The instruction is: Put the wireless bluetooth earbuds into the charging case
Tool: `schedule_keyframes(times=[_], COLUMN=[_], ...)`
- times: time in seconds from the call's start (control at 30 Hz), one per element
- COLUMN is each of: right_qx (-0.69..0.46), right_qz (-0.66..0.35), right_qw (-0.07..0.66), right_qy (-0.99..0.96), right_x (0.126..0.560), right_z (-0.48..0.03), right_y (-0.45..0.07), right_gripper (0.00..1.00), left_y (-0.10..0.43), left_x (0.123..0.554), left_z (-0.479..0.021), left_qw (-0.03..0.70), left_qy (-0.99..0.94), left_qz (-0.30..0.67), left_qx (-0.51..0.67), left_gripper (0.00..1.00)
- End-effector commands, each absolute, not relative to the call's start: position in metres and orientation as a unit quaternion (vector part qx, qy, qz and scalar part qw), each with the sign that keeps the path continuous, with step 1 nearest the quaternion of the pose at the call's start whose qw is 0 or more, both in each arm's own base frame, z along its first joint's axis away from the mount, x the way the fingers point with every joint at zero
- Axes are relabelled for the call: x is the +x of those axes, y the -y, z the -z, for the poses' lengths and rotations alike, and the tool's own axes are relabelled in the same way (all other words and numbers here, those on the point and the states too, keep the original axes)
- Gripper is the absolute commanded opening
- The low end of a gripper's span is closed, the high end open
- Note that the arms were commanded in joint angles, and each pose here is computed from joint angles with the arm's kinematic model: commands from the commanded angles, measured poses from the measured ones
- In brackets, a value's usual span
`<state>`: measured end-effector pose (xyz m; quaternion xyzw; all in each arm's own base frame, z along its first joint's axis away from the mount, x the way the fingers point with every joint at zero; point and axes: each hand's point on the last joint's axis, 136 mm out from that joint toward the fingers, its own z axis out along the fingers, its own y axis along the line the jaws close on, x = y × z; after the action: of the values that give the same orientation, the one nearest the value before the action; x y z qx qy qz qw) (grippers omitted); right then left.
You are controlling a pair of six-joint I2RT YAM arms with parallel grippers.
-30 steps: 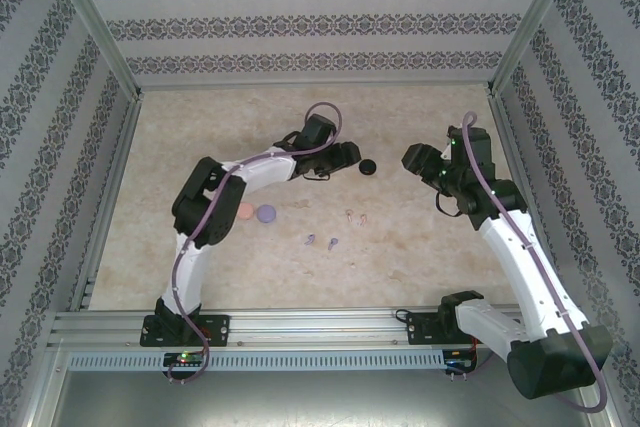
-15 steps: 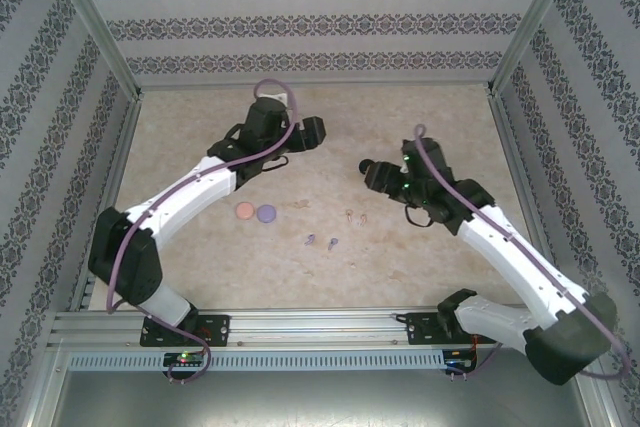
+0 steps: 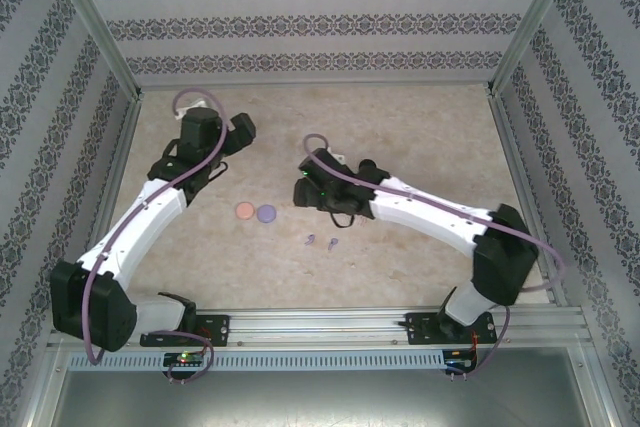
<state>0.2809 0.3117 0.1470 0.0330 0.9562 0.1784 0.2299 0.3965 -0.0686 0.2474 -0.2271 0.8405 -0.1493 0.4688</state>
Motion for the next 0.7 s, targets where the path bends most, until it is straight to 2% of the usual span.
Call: schedule_keyframes(times=[0.0, 0.2, 0.43, 0.67], right_qx=[0.060, 0.046, 0.021, 0.012], right_qz=[-0.165, -0.128, -0.094, -0.058], right_qw=[0.228, 0.208, 0.207, 0.211], right_qy=[-0.958, -0.969, -0.974, -0.976], right_x=[0.289, 0.297, 0.304, 0.309], right_z=[-0.139, -0.116, -0.104, -0.095], right_y=[-0.332, -0.372, -0.405, -0.418], right_gripper=[0.74, 0.75, 0.76, 0.75], left_y=[0.034, -0.018, -0.034, -0.038], left_x=[0.388, 0.382, 0.381, 0.382], left_z=[-0.237, -0.226, -0.220, -0.221], left_qw=[0.455, 0.448, 0.415, 0.418], left_qy=[-0.825, -0.786, -0.793, -0.789], left_qz=[0.143, 0.152, 0.155, 0.160], left_qx=[-0.304, -0.397, -0.419, -0.421], left_gripper=[0.99, 0.99, 0.99, 0.99])
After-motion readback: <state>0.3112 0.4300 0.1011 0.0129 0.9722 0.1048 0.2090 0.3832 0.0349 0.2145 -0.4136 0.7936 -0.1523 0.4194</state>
